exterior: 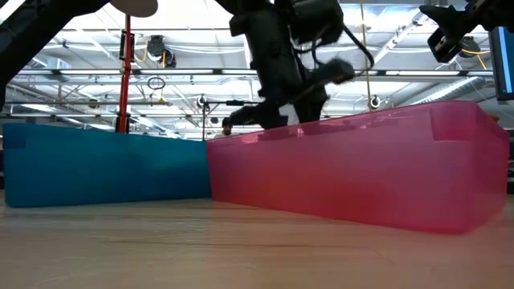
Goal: Pick and place Stapler, Stapler remover, tape
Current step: Put the orange tape into the red bin, then put the blue tape into the red bin
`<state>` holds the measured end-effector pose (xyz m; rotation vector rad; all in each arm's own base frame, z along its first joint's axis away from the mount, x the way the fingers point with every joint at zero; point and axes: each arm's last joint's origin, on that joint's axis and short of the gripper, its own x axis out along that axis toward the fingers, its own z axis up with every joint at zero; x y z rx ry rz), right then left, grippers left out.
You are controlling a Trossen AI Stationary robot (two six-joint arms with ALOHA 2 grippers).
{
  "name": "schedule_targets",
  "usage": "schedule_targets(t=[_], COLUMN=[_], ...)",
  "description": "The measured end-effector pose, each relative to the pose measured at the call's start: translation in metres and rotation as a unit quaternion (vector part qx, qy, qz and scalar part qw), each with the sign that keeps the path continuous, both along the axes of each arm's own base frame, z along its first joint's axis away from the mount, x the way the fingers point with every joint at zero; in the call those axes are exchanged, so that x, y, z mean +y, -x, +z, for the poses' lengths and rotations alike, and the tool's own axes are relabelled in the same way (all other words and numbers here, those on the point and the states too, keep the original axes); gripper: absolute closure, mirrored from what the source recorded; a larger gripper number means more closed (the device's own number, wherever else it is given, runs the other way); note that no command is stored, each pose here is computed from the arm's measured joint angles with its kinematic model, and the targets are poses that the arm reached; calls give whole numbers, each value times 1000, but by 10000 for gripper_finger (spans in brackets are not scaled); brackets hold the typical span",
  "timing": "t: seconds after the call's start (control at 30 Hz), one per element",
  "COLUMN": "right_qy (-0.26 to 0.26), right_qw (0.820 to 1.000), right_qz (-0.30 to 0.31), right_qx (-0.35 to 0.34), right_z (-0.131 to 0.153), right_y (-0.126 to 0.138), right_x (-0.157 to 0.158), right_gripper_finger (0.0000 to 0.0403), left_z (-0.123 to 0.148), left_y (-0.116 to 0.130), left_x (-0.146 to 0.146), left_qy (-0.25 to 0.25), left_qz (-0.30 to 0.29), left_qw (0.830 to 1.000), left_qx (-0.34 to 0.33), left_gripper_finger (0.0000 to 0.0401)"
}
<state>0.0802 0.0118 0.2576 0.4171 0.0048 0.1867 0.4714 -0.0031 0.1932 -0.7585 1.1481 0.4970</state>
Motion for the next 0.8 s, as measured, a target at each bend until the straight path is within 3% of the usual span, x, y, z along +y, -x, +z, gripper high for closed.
schedule_targets(t=[0.3,0.43,0.6,0.8], right_qy=[-38,-38,-31,-19], right_qw=[999,996,985,976], right_qz=[4,42,113,182], right_qx=[-24,-71,-124,-119], right_z=[6,15,25,27], right_y=[0,2,5,-7], right_x=[0,2,6,11], right_gripper_finger=[236,236,236,236], left_z=[28,54,94,137], left_y=[6,13,29,60], left_x=[7,-2,-35,-93], left_qy=[37,40,22,-50], left_qz=[15,5,-14,-6], left_qw=[999,997,993,983], left_qx=[-31,-65,-111,-175], left_gripper_finger=[229,229,229,229])
